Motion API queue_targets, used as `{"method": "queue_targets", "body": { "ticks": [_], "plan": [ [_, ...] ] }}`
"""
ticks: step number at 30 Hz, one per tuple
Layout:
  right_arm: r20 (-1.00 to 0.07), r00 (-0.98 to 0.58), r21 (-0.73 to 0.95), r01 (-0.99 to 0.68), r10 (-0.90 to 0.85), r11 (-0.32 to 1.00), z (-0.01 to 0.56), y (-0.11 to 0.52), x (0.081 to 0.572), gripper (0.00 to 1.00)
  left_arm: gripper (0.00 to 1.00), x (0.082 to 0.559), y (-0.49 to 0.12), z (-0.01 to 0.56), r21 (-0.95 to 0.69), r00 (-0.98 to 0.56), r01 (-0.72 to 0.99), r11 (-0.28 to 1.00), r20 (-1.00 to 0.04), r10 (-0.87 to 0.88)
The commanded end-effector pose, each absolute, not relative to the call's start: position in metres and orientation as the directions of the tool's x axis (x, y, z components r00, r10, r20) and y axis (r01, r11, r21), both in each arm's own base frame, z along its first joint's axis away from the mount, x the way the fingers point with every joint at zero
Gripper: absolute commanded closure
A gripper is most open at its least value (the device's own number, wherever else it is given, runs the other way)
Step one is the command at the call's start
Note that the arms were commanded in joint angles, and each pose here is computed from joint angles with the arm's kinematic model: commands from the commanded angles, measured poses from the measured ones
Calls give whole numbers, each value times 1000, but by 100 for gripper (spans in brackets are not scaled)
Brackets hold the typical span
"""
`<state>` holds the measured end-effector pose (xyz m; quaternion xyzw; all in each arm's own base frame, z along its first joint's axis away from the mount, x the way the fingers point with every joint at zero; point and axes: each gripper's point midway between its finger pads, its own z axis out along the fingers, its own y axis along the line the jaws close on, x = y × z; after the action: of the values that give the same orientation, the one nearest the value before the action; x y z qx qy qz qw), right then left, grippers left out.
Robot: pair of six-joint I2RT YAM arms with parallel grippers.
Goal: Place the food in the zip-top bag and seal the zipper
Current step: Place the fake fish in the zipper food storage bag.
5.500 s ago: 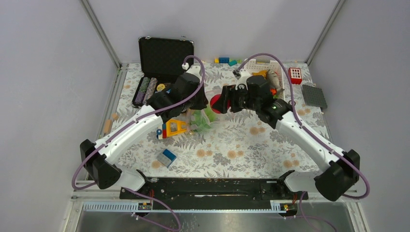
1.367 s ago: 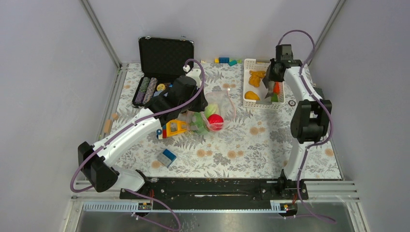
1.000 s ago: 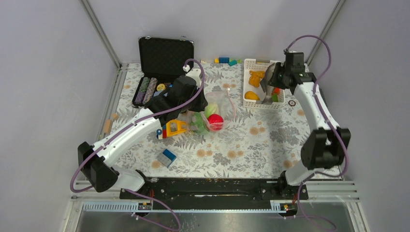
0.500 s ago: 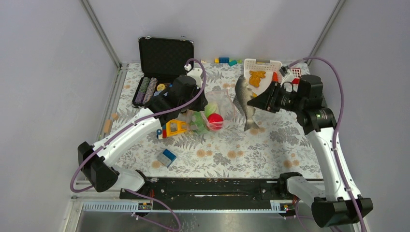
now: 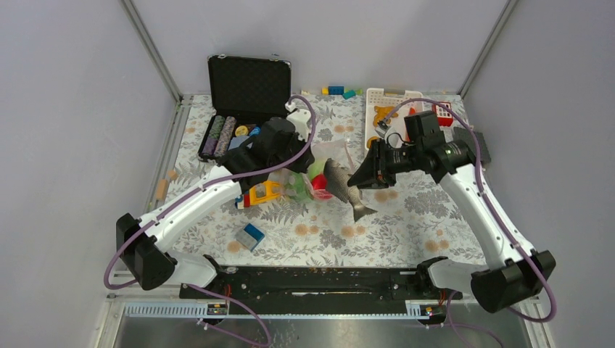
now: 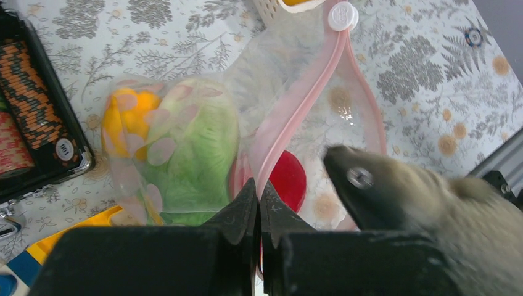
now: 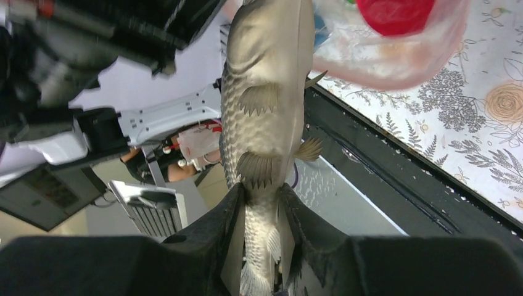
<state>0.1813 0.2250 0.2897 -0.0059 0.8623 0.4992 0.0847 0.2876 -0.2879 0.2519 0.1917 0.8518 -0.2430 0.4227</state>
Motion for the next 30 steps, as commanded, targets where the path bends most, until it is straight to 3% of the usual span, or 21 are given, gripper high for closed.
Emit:
{"method": "queue_targets", "body": {
  "ticks": [1, 10, 17, 24, 30],
  "plan": [
    [-71, -991, 845, 1, 114, 535, 294, 228, 193, 100, 100, 274, -302, 286, -238, -460, 642, 729, -880, 118],
    [-39, -981, 821, 78, 193, 566, 268, 244, 228, 100, 100, 255, -312, 292, -242, -443, 698, 674, -886, 141],
    [-230, -873, 704, 156, 430, 693, 242, 229, 278, 100, 100, 243, -320, 294, -256, -445, 729, 635, -882, 156],
    [-231, -809, 706, 243, 541, 665, 221, 238, 297, 99, 100, 226, -331, 298, -272, -443, 779, 565, -876, 189],
    [-292, -747, 680, 276, 597, 679, 220, 240, 307, 88, 100, 216, -336, 300, -276, -436, 801, 531, -877, 203]
  ]
}}
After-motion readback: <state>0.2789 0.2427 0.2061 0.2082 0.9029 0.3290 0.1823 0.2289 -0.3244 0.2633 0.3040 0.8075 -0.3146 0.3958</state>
